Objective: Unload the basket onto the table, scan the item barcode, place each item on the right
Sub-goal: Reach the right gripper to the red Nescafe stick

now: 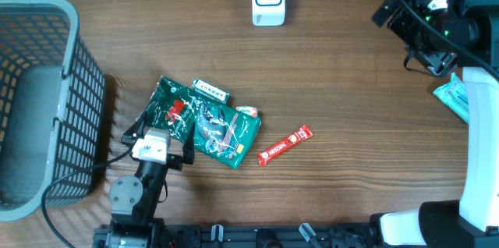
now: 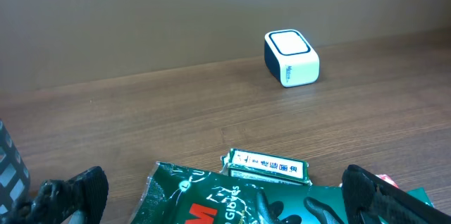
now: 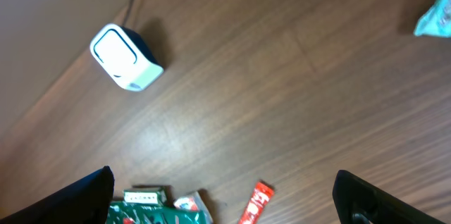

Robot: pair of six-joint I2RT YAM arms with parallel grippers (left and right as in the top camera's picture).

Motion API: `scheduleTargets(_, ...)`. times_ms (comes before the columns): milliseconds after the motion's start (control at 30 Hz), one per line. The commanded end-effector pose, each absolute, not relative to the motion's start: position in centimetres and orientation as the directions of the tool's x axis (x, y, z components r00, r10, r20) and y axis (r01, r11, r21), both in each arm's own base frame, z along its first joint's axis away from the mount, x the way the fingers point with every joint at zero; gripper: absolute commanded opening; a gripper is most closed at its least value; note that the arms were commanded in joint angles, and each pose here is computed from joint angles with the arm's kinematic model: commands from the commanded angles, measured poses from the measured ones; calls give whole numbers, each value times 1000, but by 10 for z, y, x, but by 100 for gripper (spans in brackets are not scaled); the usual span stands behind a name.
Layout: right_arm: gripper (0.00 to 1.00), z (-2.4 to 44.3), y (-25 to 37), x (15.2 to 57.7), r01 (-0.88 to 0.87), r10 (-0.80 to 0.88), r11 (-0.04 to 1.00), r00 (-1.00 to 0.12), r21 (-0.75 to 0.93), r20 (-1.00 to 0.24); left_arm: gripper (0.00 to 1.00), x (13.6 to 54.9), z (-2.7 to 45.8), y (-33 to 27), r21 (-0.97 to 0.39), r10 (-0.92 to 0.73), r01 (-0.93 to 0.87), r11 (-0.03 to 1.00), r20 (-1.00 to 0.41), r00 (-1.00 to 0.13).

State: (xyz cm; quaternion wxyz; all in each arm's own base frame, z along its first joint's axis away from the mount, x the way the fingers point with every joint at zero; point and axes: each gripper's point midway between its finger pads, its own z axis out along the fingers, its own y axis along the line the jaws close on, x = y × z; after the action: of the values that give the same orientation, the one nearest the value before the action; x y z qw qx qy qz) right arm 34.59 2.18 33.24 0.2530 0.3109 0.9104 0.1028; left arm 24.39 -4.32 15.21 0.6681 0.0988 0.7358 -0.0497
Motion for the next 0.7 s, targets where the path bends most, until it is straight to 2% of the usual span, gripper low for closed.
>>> scheduleTargets(0, 100, 328, 19, 341, 531, 616, 788, -685, 312, -390, 100, 243, 149, -46, 69, 92, 230, 971, -992, -90)
scheduleTargets(267, 100, 336, 22, 309, 518, 598, 801, -710, 298, -373, 100, 243, 149, -46, 69, 92, 230, 971, -992, -90)
scheduleTargets(400, 100, 351, 47, 294, 432, 539, 840, -738, 329, -406, 100, 243, 149, -46, 69, 92, 230, 971, -992, -90)
scheduleTargets(533, 100, 345, 88, 288, 227, 335, 932, -837, 282, -433, 100, 243, 149, -46, 69, 92, 230, 971, -992, -90)
scheduleTargets(567, 100, 334, 103, 285, 155, 253, 955, -869, 253, -424, 100, 243, 149, -46, 69, 92, 230, 971, -992, -90)
scheduleTargets(667, 100, 295, 130, 277, 107, 179, 970, -920, 217, -349, 100, 243, 149, -46, 69, 92, 230, 971, -992, -90)
